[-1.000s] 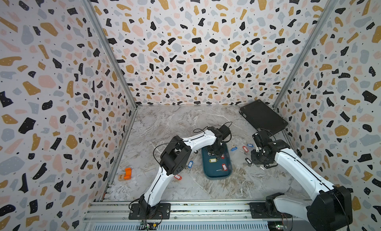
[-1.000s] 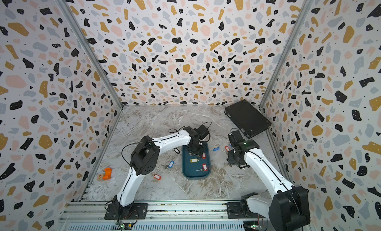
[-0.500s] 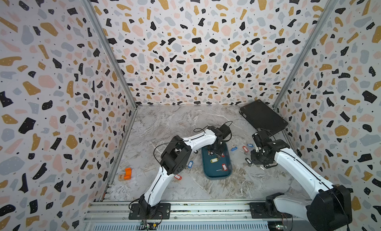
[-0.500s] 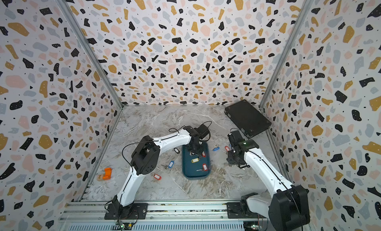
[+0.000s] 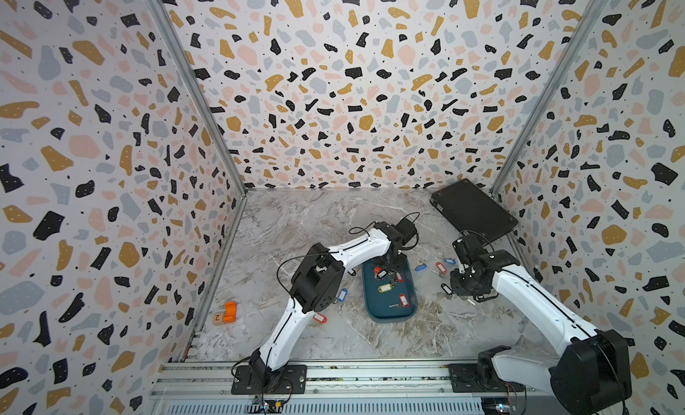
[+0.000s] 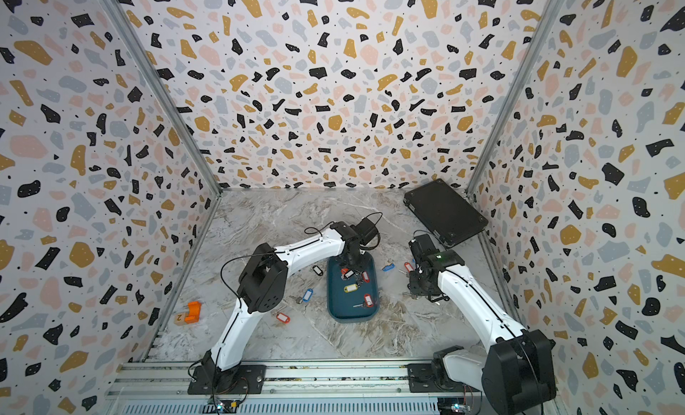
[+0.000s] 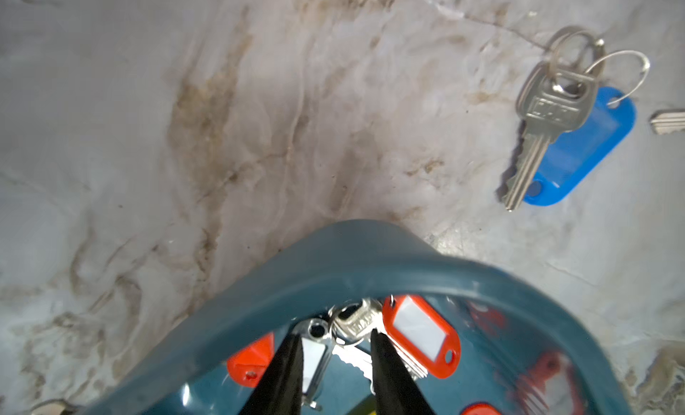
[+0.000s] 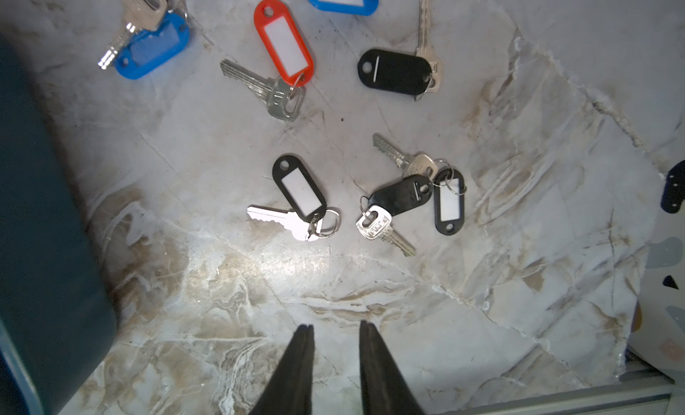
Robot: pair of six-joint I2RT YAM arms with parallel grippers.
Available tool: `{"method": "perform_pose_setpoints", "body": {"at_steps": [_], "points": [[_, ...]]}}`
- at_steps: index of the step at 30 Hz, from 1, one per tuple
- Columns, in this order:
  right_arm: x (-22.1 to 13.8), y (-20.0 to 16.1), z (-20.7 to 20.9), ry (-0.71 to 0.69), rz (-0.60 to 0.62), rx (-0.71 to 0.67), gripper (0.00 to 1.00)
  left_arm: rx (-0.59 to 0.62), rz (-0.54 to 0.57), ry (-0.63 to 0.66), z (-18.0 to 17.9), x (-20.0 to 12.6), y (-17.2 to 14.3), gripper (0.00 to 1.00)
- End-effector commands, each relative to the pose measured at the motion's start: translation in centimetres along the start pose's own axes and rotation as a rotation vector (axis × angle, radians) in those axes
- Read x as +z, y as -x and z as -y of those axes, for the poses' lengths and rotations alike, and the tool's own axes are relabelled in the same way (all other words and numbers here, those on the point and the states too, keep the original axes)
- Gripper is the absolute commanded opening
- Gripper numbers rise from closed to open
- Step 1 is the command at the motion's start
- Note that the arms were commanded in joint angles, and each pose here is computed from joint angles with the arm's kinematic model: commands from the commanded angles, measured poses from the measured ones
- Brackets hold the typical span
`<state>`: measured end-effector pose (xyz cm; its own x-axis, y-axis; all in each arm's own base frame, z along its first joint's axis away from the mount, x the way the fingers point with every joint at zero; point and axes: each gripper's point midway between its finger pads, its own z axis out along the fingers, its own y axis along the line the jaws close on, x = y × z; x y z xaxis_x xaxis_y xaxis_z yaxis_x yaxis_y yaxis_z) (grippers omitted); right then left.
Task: Take the keys out of the storage box
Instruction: Pick up the key from the storage box.
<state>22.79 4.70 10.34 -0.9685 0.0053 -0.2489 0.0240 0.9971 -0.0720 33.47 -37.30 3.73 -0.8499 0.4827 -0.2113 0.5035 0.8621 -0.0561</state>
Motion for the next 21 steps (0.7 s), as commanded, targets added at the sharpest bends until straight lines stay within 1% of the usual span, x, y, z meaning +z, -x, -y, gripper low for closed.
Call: {"method": "perform_pose_setpoints", "body": {"at_steps": [1, 9, 13, 17, 21], "points": [[0.0, -0.3, 0.1, -0.002, -0.012, 0.001, 0.27, 0.006, -0.01, 0.002, -0.3, 0.2, 0.3, 0.33], [0.1, -0.4, 0.1, -0.004, -0.014, 0.0, 0.27, -0.015, -0.029, 0.002, -1.3, 1.3, 0.4, 0.29], [0.1, -0.4, 0.1, -0.005, -0.015, 0.0, 0.27, -0.016, -0.043, -0.008, -1.2, 1.7, 0.1, 0.22], [0.1, -0.4, 0.1, -0.007, -0.014, 0.0, 0.27, -0.022, -0.053, -0.02, -1.0, 1.7, -0.3, 0.11], [0.1, -0.3, 0.1, -0.009, -0.014, 0.002, 0.27, -0.027, -0.058, -0.029, -0.9, 1.7, -0.6, 0.06]]}}
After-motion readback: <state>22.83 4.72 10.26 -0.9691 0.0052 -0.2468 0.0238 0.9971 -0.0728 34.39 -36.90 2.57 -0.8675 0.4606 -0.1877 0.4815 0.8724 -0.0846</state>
